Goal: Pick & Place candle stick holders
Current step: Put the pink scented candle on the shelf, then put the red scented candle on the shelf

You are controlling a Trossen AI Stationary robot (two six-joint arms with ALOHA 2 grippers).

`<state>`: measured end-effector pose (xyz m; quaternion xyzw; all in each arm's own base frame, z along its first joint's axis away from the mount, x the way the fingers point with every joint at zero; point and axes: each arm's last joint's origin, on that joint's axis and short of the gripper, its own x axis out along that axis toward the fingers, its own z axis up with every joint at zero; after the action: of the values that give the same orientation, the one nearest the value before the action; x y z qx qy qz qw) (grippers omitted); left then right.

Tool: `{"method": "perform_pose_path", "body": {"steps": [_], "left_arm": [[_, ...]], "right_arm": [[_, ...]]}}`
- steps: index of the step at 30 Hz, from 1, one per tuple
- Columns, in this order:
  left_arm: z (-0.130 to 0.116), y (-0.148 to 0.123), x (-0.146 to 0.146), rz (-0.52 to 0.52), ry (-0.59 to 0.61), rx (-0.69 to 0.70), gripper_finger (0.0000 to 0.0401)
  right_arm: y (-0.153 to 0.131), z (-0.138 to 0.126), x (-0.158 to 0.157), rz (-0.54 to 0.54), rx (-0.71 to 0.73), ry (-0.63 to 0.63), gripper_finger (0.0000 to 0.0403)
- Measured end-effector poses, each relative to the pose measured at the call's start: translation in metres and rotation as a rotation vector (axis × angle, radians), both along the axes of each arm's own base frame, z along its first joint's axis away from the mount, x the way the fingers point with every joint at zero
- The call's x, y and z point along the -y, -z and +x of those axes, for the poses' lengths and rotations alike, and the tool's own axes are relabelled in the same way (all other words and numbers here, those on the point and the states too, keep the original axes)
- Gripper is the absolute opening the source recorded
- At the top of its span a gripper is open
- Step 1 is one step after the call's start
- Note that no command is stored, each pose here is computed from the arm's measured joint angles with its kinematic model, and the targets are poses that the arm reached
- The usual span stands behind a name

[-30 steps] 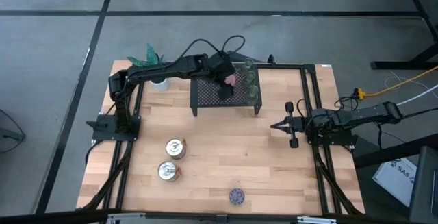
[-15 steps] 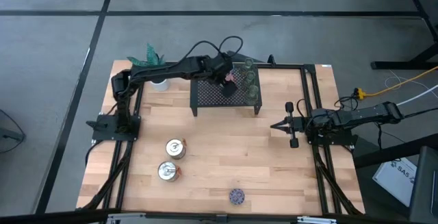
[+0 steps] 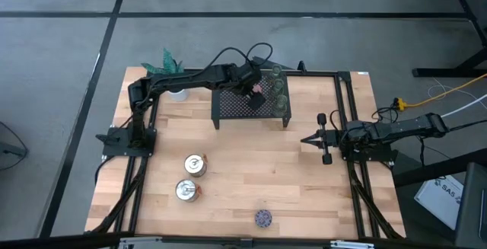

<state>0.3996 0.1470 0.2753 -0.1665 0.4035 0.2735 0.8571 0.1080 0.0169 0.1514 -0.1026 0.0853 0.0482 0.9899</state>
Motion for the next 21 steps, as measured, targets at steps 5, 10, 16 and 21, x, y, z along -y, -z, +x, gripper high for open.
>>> {"method": "perform_pose_path", "body": {"steps": [5,10,16,21], "left_arm": [[0.0,0.0,0.0,0.017,0.03,-0.015,0.0328],[0.0,0.0,0.0,0.019,0.033,-0.014,0.0337],[-0.005,-0.015,0.007,0.038,0.056,0.011,0.0335],[-0.011,-0.033,0.031,0.064,0.119,0.017,0.0335]], "right_arm": [[0.0,0.0,0.0,0.0,0.0,0.0,0.0003],[0.0,0.0,0.0,0.0,0.0,0.0,0.0003],[0.0,0.0,0.0,0.0,0.0,0.0,0.0003],[0.0,0.0,0.0,0.0,0.0,0.0,0.0003]]}}
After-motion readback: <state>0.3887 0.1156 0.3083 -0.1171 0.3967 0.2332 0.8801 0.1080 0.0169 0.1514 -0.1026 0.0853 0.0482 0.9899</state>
